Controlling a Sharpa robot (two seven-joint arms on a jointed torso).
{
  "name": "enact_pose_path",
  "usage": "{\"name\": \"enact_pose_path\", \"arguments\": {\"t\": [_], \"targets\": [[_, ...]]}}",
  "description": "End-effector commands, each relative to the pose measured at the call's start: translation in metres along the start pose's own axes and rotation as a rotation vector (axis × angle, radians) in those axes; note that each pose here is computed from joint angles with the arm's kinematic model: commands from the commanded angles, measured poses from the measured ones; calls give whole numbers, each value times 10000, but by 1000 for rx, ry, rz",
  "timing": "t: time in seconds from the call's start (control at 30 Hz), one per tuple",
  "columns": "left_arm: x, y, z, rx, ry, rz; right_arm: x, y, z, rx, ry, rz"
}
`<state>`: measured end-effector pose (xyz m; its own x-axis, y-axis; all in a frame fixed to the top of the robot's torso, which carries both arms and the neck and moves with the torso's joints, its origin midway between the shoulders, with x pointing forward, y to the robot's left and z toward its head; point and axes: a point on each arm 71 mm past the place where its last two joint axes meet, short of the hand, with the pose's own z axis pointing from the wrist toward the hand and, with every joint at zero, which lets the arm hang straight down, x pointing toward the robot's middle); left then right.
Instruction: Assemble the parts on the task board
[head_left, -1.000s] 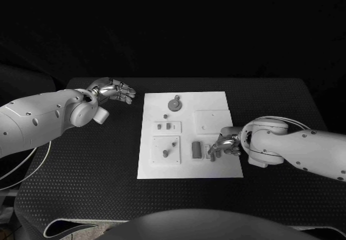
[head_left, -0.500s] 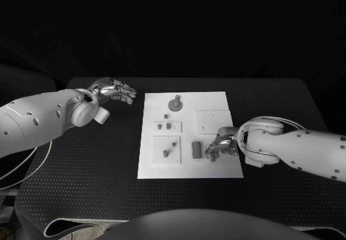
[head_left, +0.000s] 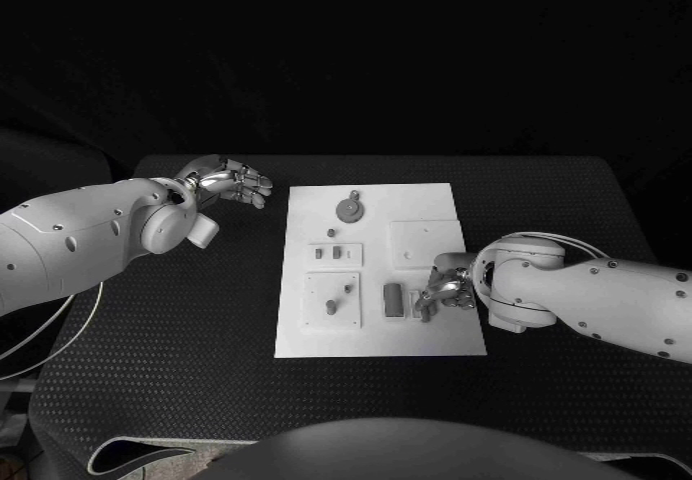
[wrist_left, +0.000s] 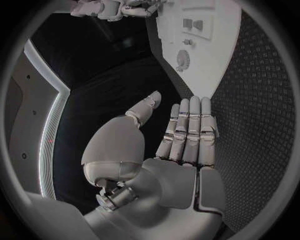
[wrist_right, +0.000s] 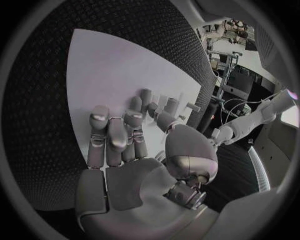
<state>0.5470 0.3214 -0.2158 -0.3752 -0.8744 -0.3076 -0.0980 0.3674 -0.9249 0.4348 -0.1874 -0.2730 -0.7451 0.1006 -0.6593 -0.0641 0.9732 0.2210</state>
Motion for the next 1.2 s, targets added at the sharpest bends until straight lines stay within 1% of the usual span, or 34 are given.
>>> {"name": "enact_pose_path", "arguments": {"t": [0.03, 0.13, 0.5, 1.0, 1.2], "targets": [[15, -16, 2, 11, 12, -8, 78, -64, 50, 29, 7, -48], [16, -16, 2, 10, 13, -8, 71, -67, 57, 34, -3, -67], [10, -13, -1, 9, 12, -8, 57, -132, 60, 48, -18, -60], [6, -10, -6, 7, 14, -8, 69, -195, 43, 38, 8, -39], [4, -9, -7, 7, 14, -8, 65, -222, 40, 42, 8, -32]]}}
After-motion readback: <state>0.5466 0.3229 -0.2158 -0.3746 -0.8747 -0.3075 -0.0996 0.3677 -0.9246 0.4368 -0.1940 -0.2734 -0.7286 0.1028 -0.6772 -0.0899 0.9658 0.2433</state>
